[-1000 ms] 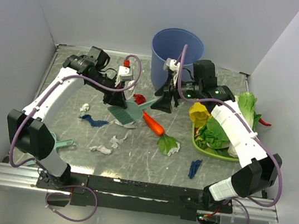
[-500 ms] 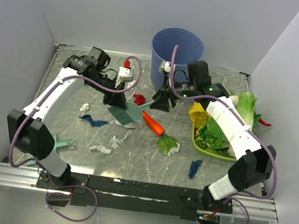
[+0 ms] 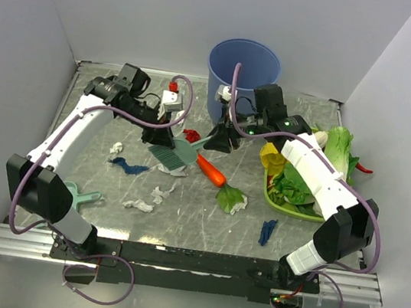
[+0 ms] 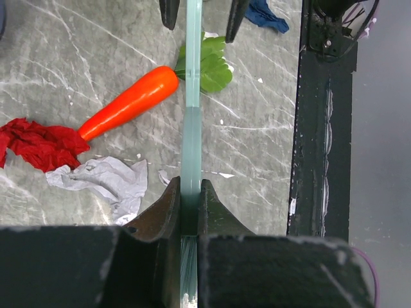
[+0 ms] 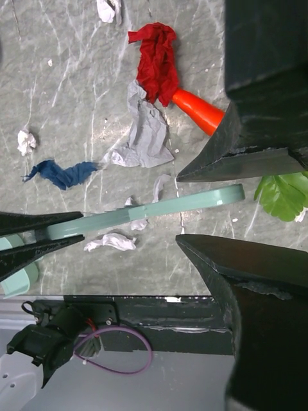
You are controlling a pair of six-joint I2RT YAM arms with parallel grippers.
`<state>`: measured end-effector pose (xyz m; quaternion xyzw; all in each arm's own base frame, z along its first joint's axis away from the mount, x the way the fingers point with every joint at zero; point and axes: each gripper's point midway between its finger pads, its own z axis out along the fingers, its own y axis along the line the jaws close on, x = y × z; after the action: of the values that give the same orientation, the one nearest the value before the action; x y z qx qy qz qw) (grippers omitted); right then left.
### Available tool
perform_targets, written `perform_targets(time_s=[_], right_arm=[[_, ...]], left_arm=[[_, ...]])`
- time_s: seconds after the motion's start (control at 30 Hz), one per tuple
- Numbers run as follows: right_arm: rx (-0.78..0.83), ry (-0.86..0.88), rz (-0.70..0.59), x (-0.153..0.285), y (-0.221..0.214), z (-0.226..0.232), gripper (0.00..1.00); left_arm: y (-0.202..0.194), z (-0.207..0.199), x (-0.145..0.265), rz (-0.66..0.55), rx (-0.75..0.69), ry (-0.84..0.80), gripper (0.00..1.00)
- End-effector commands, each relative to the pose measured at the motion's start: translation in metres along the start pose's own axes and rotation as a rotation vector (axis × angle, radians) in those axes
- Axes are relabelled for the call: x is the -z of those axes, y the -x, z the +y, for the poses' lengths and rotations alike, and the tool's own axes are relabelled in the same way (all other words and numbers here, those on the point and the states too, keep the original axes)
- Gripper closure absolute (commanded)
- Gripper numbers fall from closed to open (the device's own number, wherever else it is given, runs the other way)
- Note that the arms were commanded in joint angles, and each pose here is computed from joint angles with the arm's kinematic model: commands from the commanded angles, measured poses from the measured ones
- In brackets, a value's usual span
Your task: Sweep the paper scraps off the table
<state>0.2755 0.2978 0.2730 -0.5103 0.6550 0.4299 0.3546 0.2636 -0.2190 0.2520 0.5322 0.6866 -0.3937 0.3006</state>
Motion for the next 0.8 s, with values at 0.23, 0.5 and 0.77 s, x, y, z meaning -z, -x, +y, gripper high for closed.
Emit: perform_targets(time_s=[0.23, 0.5, 0.77], right_arm=[[0.0, 0.013, -0.029, -0.013, 0.007, -0.002, 0.63], [-0.007, 0.014, -0.028, -0.011, 0.004, -0.001, 0.91], [-0.087, -0.219, 0.016, 0.023, -0.014, -0.019, 1.0]], left_arm=[[0.017, -0.01, 0.007, -0.055, -0.04, 0.002, 0.99], [0.014, -0.006, 0.005, -0.047, -0.022, 0.018, 0.99], [-0.01, 0.063, 0.028, 0.042, 0.169, 0.49, 0.33]])
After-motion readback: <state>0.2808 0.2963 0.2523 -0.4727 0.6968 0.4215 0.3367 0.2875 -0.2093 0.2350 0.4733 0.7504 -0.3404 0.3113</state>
